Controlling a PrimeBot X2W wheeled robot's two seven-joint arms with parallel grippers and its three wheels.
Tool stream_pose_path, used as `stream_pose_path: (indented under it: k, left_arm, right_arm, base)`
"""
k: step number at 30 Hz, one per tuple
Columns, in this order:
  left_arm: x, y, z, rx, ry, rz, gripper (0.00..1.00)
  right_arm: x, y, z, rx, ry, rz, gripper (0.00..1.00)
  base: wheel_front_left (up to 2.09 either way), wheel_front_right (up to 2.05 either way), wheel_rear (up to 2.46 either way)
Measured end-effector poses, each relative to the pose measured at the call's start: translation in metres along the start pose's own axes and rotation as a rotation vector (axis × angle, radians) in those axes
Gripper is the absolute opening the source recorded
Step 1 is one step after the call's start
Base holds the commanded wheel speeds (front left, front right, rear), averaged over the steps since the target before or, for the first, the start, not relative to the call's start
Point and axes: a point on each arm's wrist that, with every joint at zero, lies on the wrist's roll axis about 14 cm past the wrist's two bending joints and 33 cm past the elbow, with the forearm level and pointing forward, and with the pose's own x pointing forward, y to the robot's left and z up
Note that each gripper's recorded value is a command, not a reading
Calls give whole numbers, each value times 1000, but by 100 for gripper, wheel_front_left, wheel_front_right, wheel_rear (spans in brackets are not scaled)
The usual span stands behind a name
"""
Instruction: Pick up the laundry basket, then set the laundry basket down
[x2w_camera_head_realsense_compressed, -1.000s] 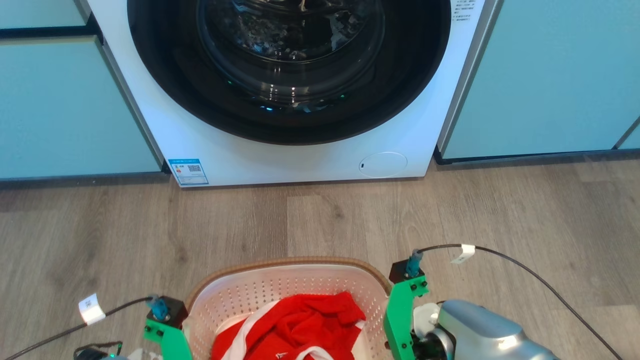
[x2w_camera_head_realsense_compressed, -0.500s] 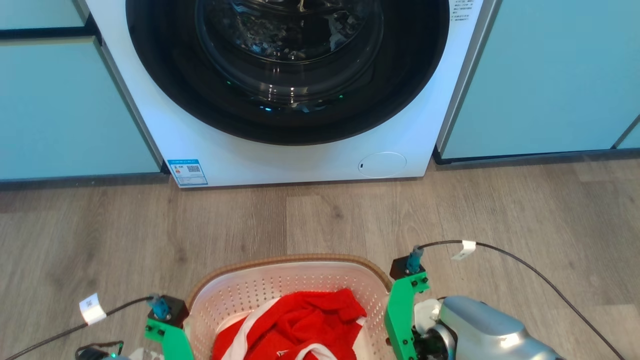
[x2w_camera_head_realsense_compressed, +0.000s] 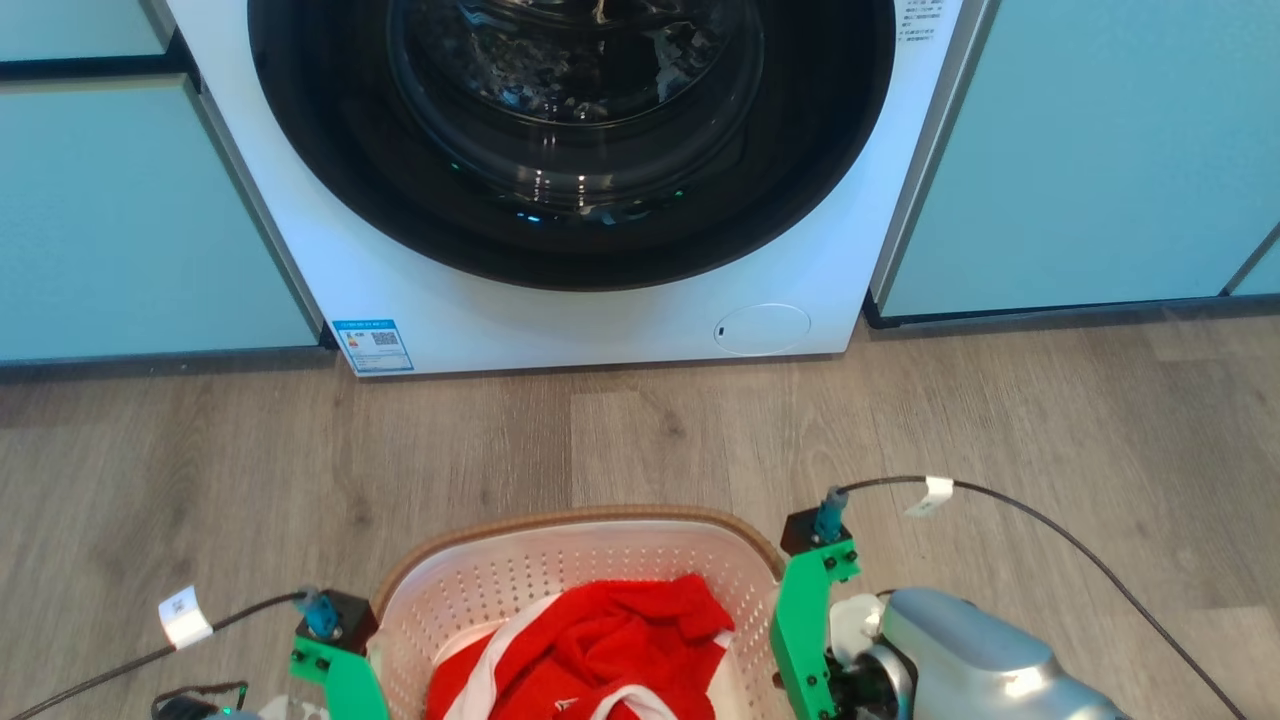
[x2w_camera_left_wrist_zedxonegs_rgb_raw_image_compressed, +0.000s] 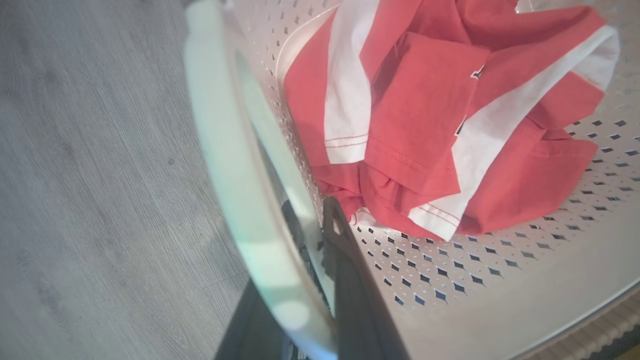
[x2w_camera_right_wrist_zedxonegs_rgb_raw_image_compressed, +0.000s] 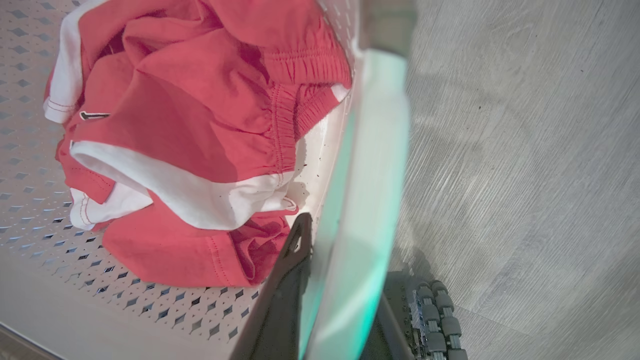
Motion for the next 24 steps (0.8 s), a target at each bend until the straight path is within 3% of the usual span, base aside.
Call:
stream_pose_path:
  k: [24]
  left_arm:
    - [1, -3, 2, 4, 0, -5, 0]
  right_arm:
    - [-1, -3, -4, 16, 4, -5, 0]
  base:
    - [0, 0, 0]
